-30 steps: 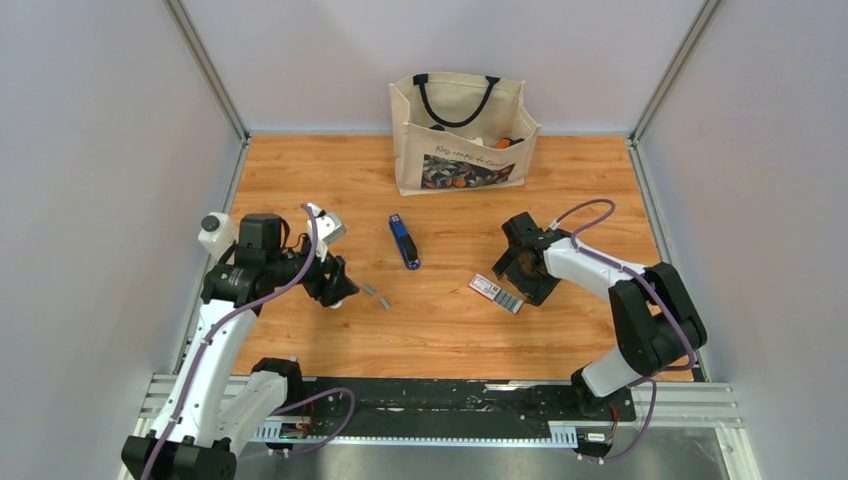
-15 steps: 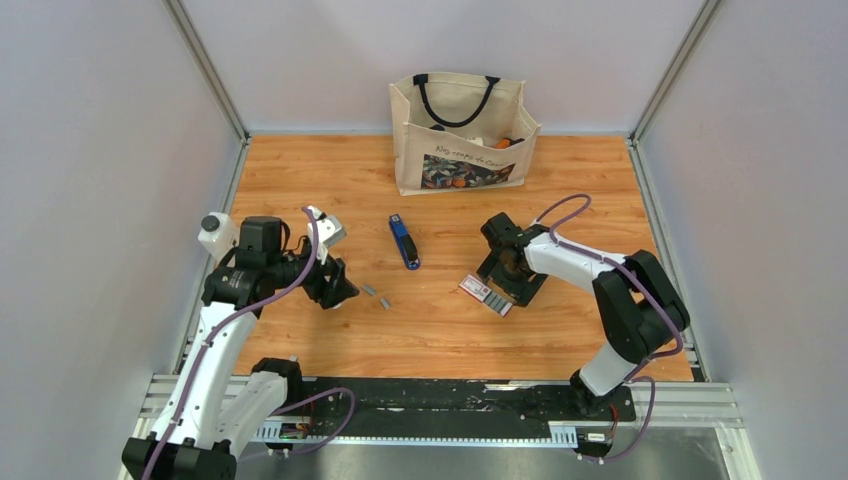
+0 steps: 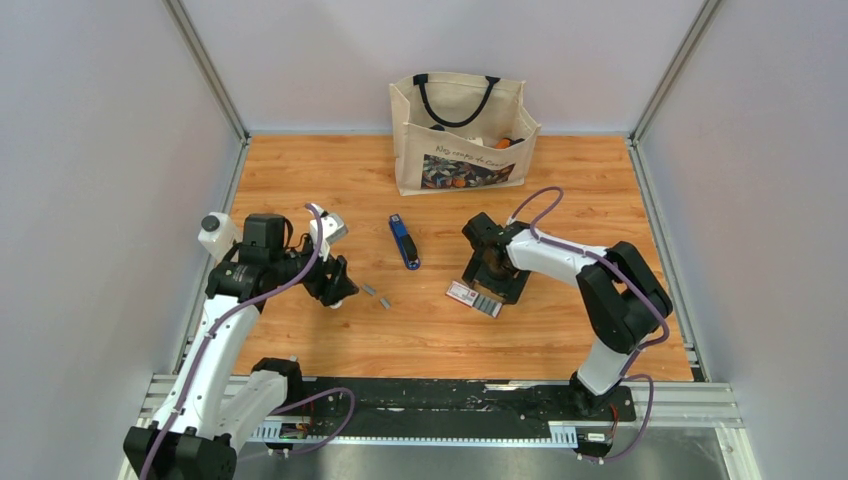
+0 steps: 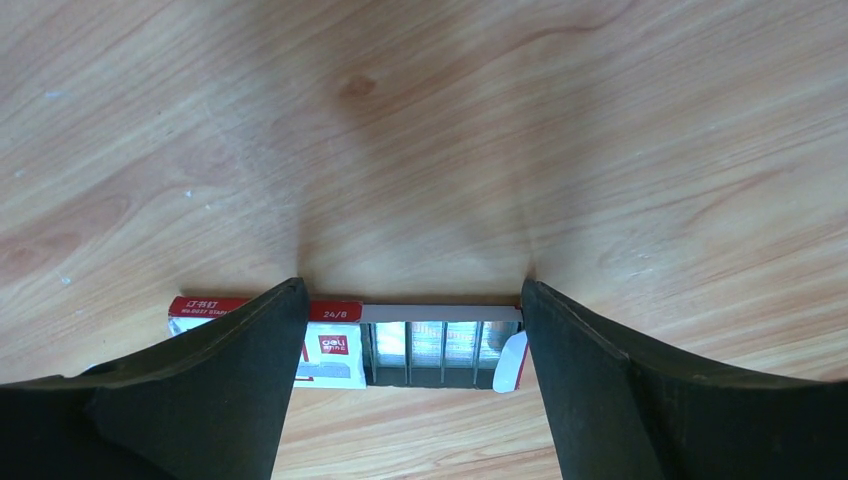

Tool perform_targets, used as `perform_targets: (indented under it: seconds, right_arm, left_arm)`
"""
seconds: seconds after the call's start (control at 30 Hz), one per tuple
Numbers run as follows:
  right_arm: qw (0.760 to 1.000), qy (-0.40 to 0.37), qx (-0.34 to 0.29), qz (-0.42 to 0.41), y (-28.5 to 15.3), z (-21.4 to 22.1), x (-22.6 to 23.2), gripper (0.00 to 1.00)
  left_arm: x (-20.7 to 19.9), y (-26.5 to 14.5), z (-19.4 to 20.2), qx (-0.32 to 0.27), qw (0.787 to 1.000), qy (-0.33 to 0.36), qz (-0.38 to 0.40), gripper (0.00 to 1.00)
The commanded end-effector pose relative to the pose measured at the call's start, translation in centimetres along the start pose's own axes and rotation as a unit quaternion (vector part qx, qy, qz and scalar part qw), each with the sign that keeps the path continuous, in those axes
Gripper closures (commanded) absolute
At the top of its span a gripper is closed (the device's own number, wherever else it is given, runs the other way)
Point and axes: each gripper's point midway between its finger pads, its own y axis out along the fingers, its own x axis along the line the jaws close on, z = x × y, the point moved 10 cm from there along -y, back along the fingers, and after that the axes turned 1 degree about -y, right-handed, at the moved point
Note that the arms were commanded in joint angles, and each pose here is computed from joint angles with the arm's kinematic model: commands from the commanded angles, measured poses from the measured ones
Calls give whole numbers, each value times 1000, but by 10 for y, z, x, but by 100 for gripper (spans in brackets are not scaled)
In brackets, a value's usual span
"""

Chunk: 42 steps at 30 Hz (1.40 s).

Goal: Unload the staples from the stapler

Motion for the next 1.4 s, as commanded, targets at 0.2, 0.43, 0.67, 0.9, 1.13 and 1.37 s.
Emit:
perform_targets:
  seconds: [0.2,0.43,0.67,0.9,1.13,1.37]
  right_arm:
    - [996,-49,43,-61,19,23,35,16]
    - [992,-90,51,-78,22,25,44,16]
    - [982,-161,57,-84,23,20,52,17]
    - [973,-201,71,-84,26,19,51,16]
    - [976,-195,16,-92,4,-15,47,12]
    - [968,-180,-85,-152,-31,-56,28,6]
  left_arm:
    - [5,-1,-6,-12,1000,17,-14,25]
    - [13,1,-4,0,999,26,-47,25]
    - [21,7,-3,18,999,21,-47,25]
    - [27,10,-3,23,998,27,-60,25]
    - [37,19,-3,36,997,39,-56,25]
    - [51,46,-6,129,987,88,-36,25]
